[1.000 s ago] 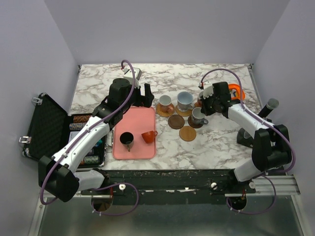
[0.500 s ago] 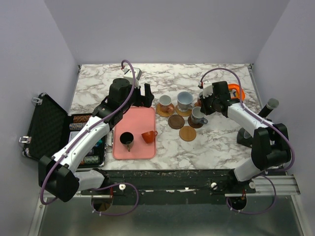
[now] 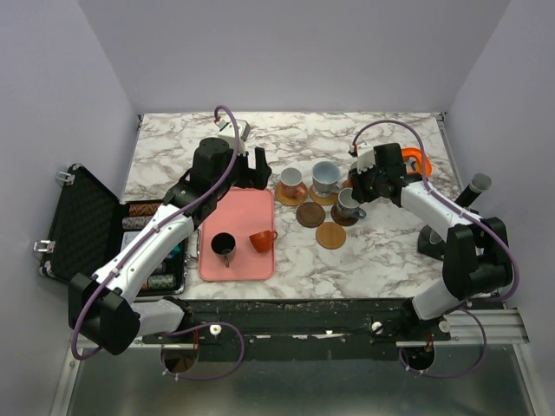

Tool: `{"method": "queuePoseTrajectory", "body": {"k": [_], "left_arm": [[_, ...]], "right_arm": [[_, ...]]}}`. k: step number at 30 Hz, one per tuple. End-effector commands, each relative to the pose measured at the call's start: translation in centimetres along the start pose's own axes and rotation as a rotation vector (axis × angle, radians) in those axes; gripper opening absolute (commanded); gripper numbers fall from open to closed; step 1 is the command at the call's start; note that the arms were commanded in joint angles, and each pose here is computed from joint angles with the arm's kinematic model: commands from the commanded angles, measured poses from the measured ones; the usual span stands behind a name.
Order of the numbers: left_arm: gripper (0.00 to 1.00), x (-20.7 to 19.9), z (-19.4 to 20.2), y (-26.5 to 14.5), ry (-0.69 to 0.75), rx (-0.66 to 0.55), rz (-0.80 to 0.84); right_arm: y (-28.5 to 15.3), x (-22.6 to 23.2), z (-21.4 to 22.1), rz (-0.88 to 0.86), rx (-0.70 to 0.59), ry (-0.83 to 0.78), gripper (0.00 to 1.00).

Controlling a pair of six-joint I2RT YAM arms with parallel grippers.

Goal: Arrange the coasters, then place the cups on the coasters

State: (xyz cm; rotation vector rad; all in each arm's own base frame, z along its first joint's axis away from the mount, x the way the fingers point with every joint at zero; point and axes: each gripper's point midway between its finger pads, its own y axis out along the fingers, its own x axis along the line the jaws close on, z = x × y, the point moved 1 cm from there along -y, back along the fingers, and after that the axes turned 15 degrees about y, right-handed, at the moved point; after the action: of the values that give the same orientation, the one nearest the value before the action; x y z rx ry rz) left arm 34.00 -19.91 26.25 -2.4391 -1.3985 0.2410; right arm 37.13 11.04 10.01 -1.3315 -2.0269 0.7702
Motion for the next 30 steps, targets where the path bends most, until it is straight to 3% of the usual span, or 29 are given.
{"method": "queuePoseTrajectory", "body": {"k": [1,9,20,27,30], "left_arm": [[0.99,0.3,0.0,0.2,0.009,-0.006,-0.009],[0.99,0.3,-0.6,-0.4,0.012,-0.037,-0.014],[0.99,0.3,0.3,-2.3,-0.040,-0.041,-0.028],[0.97,1.9,7.6,-6.3,-0.185,0.180,-0.192],[0.97,0.9,10.3,-8.1,-0.250,0.282,-0.161]], "right_arm": [[-0.3,-0.3,-1.1,0.011,-0.032,-0.015,0.41],[-2.0,0.1,-1.9,0.008,-0.082,-0.006,0.58],[-7.4,-0.7,-5.0,0.125,-0.225,0.003,0.61],[-11.7,1.4,-7.6,0.124,-0.326,0.003,0.61],[-12.9,2.3,-8.2,0.104,-0.359,0.017,0.61]]}}
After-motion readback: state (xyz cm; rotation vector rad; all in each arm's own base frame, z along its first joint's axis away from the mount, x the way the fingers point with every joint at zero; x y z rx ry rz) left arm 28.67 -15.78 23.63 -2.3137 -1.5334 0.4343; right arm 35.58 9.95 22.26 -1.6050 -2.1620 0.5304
